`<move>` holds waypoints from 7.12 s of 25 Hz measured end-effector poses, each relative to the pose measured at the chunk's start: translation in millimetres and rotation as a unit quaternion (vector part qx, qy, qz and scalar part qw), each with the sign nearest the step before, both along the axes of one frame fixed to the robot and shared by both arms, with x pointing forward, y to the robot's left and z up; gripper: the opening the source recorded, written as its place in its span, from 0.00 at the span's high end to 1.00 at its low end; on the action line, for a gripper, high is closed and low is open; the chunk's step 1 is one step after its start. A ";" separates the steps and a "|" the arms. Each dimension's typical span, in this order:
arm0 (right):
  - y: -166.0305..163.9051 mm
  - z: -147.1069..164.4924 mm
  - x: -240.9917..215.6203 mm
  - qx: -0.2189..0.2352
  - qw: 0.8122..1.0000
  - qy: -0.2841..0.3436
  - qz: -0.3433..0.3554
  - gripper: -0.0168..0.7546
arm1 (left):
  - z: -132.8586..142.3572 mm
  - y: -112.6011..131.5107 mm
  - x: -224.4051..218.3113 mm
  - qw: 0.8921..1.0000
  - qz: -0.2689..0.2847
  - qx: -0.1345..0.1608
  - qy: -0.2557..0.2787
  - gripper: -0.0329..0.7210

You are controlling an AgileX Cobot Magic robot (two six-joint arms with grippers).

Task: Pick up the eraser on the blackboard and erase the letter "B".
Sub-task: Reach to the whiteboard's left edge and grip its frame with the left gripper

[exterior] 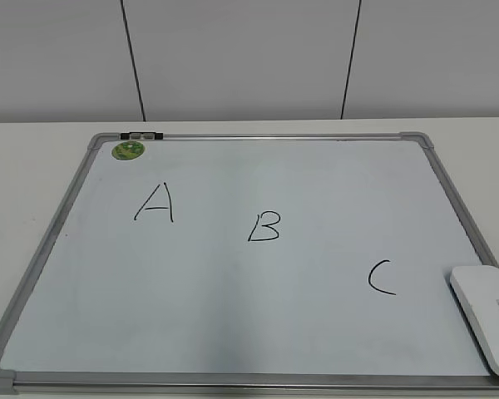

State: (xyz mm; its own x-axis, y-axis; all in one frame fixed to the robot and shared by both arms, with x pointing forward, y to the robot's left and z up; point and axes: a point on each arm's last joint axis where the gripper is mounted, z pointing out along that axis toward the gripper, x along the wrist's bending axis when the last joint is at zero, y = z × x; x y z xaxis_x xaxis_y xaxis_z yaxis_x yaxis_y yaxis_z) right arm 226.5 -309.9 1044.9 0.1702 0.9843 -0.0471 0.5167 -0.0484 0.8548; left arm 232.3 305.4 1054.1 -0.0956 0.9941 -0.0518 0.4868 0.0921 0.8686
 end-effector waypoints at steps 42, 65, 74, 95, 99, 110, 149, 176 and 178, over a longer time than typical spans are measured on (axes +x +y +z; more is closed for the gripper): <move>0.0 0.0 0.0 0.000 1.000 0.000 0.000 0.26 | -3.5 -4.8 127.8 0.976 -0.015 -0.035 0.215 0.54; 0.0 0.0 0.0 0.000 1.000 0.000 0.000 0.26 | -5.0 -38.1 316.8 0.935 -0.083 -0.026 0.345 0.54; 0.0 0.0 0.0 0.000 1.000 0.000 0.000 0.26 | -41.3 -43.9 368.4 0.912 -0.073 -0.033 0.401 0.54; 0.0 0.0 0.0 0.000 1.000 0.000 0.000 0.26 | -127.4 -44.4 433.8 0.885 -0.060 -0.001 0.462 0.54; 0.0 0.0 0.0 0.000 1.000 0.000 0.000 0.26 | -137.2 -44.9 438.1 0.882 -0.059 -0.001 0.468 0.54; 0.0 0.0 0.0 0.000 1.000 0.000 0.000 0.26 | -151.3 -42.4 440.4 0.874 -0.056 -0.002 0.482 0.54; 0.0 0.0 0.0 0.000 1.000 0.000 0.000 0.26 | -147.6 -42.8 444.4 0.867 -0.054 -0.002 0.496 0.61; 0.0 0.0 0.0 0.000 1.000 0.000 0.000 0.26 | -149.9 -44.5 445.7 0.868 -0.054 -0.013 0.494 0.64; 0.0 0.0 0.0 0.000 1.000 0.000 0.000 0.26 | -149.9 -44.5 445.7 0.868 -0.054 -0.013 0.494 0.64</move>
